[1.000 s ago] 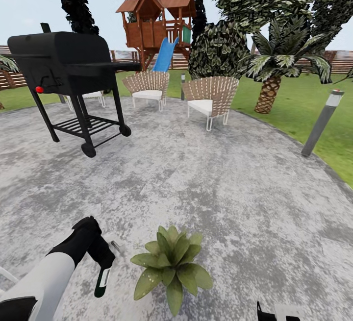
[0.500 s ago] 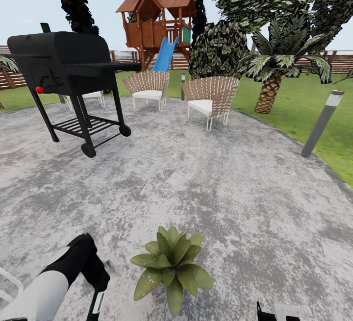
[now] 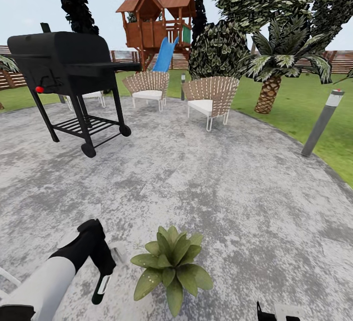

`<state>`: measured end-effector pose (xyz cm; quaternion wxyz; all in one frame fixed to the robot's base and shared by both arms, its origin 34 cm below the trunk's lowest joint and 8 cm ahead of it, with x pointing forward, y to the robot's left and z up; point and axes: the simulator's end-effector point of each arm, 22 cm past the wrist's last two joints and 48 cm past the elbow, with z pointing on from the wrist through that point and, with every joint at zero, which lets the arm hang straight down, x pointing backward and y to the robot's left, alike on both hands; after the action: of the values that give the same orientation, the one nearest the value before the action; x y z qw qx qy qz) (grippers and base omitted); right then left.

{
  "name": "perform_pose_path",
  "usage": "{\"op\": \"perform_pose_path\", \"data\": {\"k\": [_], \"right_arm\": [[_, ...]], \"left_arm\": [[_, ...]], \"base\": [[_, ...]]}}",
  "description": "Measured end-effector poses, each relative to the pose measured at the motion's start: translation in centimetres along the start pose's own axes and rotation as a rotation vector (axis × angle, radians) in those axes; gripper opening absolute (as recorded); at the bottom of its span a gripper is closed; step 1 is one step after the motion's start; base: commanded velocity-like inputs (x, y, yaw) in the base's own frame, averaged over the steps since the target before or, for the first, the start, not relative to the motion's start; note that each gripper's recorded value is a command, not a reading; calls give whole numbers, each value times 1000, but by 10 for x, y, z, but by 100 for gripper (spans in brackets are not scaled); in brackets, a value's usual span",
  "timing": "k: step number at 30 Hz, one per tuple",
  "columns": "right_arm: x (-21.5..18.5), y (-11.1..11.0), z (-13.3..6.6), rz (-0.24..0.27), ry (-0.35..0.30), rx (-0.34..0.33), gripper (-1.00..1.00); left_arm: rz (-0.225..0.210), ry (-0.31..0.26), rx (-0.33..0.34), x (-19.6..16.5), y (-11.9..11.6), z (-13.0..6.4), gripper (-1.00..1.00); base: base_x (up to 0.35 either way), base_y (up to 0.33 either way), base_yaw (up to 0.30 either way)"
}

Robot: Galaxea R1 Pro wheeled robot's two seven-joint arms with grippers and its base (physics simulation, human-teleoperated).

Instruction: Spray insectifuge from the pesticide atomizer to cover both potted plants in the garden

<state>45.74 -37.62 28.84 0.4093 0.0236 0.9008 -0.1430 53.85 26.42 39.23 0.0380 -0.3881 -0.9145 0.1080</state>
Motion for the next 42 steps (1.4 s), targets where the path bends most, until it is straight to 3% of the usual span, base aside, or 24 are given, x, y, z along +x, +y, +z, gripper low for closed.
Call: {"op": "perform_pose_path", "data": {"k": [4,10,14,15,18,24,34,39,42], "right_arm": [[0,0,0,0,0,0,100],[0,0,0,0,0,0,100],[0,2,0,1,-1,-4,100],[0,5,-1,2,-1,-7,100],[0,5,-1,3,-2,-7,100],[-1,5,-1,4,-3,-7,100],[-2,6,-1,5,-5,-7,100],[-2,6,-1,5,-4,-6,100],[-2,5,-1,4,-5,-6,100]], "left_arm": [[-6,14,12,18,4,4,-100],[-75,37,68,43,-2,20,-100],[-86,41,38,49,4,25,-100],[-97,45,11,56,6,34,-100],[-126,13,-11,51,12,34,-100],[-125,7,-11,47,10,34,-100],[-122,7,-2,45,4,37,-100],[-92,-19,-62,17,-1,44,-100],[-60,-46,-47,-11,-23,51,-100]], "base": [[0,0,0],[0,0,0],[0,0,0],[0,0,0],[0,0,-130],[0,221,-265],[0,182,-16],[0,1,0],[0,0,0]]}}
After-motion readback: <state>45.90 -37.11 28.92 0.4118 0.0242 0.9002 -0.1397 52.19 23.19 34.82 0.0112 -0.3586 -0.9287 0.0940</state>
